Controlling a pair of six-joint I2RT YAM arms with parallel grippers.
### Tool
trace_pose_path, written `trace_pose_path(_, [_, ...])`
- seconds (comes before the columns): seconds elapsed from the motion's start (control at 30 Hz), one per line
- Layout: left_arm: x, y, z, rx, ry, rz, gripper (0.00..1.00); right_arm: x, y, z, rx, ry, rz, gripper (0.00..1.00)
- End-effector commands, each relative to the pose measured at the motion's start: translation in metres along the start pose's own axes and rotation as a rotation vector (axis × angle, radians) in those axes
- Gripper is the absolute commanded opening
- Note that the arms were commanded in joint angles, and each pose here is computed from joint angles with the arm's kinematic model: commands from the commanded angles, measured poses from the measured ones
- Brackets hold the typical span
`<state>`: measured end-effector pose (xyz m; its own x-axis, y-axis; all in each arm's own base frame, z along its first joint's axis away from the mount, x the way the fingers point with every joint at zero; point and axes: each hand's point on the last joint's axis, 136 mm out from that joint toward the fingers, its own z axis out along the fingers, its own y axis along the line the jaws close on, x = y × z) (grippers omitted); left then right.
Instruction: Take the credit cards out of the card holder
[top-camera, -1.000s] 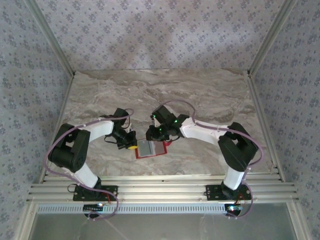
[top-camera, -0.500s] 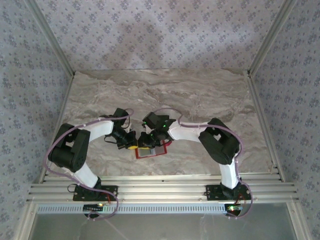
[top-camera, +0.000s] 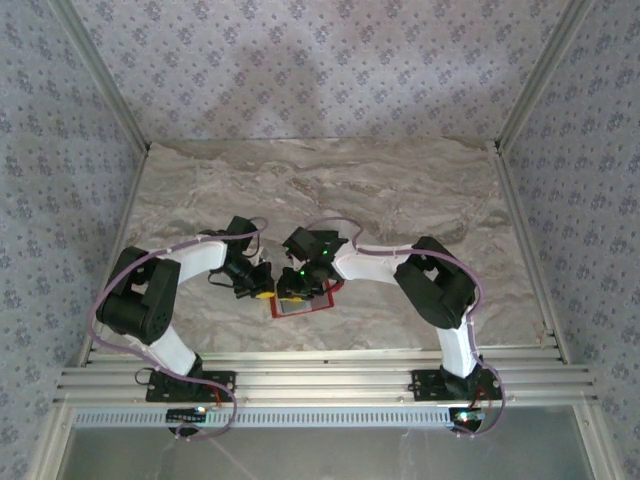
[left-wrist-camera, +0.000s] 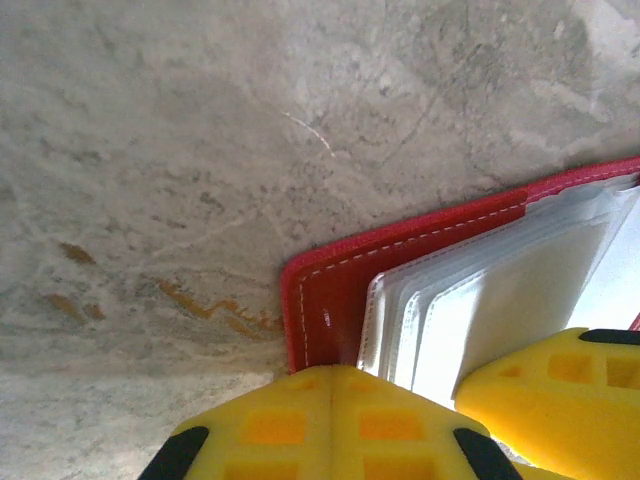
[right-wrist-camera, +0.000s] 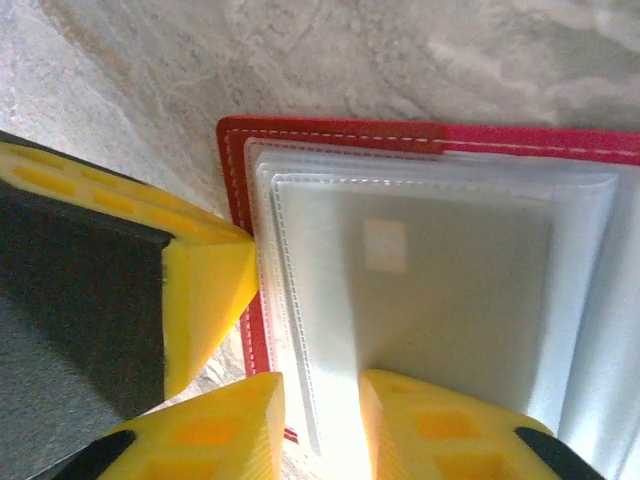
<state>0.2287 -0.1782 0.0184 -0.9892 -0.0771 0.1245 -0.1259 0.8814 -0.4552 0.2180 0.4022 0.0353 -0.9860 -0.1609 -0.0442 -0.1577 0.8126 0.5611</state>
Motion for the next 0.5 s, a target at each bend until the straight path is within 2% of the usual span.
trace_pose_path(0.0, [0.005,0.012,0.0,-0.048,0.019,-0.012,0.02,0.008,-0.033,-0.004,0.184,-0.001,0.01,0.32])
trace_pose_path(0.2, [0.005,0.011,-0.001,-0.049,0.021,-0.01,0.02,0.004,-0.038,-0.02,0.297,-0.034,-0.037,0.41])
trace_pose_path(0.47, [0.004,0.01,-0.004,-0.051,0.02,-0.007,0.02,0.004,-0.06,-0.052,0.556,-0.063,-0.086,0.52])
